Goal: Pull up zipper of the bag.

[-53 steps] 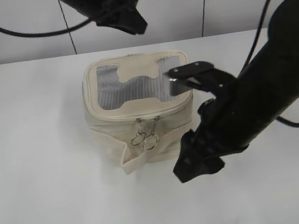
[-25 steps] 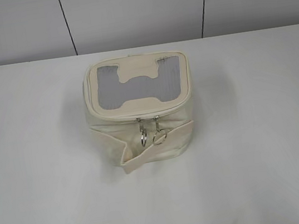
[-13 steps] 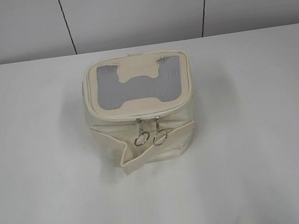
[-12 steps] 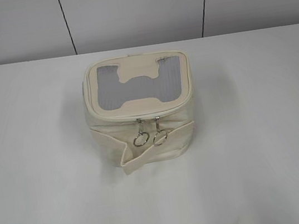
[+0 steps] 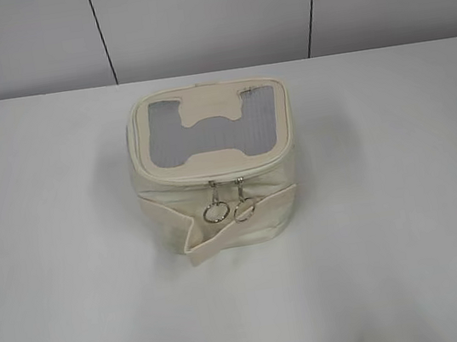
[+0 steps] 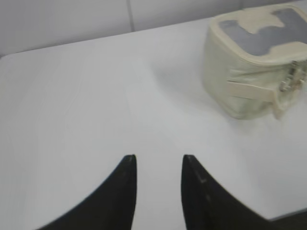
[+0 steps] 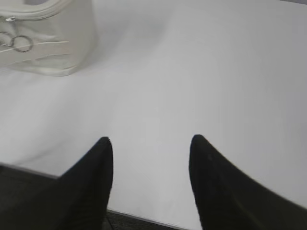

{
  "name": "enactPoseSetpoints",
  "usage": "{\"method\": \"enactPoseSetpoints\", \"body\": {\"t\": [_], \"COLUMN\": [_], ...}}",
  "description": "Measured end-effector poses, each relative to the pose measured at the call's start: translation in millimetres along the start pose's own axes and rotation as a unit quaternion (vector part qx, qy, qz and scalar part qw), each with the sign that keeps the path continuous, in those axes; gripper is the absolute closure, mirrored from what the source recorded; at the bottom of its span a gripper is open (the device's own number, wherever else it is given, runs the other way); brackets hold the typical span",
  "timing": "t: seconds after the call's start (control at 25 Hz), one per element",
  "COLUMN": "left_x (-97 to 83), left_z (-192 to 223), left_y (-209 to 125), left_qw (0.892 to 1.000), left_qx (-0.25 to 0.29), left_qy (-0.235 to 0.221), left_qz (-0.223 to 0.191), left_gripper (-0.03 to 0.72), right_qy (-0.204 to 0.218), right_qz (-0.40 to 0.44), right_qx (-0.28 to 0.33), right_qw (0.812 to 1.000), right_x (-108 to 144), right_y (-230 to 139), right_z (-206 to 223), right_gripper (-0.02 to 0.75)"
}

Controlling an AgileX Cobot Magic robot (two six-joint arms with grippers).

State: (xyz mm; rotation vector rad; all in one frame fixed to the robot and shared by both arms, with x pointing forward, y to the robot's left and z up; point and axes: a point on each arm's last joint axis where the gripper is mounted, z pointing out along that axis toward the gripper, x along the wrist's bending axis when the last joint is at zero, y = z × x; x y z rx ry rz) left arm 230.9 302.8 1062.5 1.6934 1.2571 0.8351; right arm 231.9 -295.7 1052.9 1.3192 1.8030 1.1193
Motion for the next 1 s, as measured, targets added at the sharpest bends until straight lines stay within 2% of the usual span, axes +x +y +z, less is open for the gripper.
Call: {"method": "enactPoseSetpoints", "body": {"t": [0.08,0.2,1.0], "left_x": [-0.8,-1.5,-1.5], "left_z": [-1.1,-1.1,-1.1], "left_y": [-0.9,-0.9,-0.9], "left_qw": [0.999,0.997,0.997], "left_qx": [-0.002,-0.001,-0.001], "left_qy": [0.041,0.076,0.075], "left_qz": [-0.018,-0.034,-0.034], "left_gripper": [0.452,0.453,0.453], "right_qy": [-0.045,-0.077,-0.079], "right_qz": [0.023,0.038,0.040], "right_qx": [0.000,-0.001,-0.001], "right_qw": [0.999,0.996,0.996], "right_x": [0.6,0.9,1.1], "right_y": [0.4,0.7,0.8], "right_z": [0.6,1.0,1.1], "right_gripper": [0.328,0.329,0.329]}}
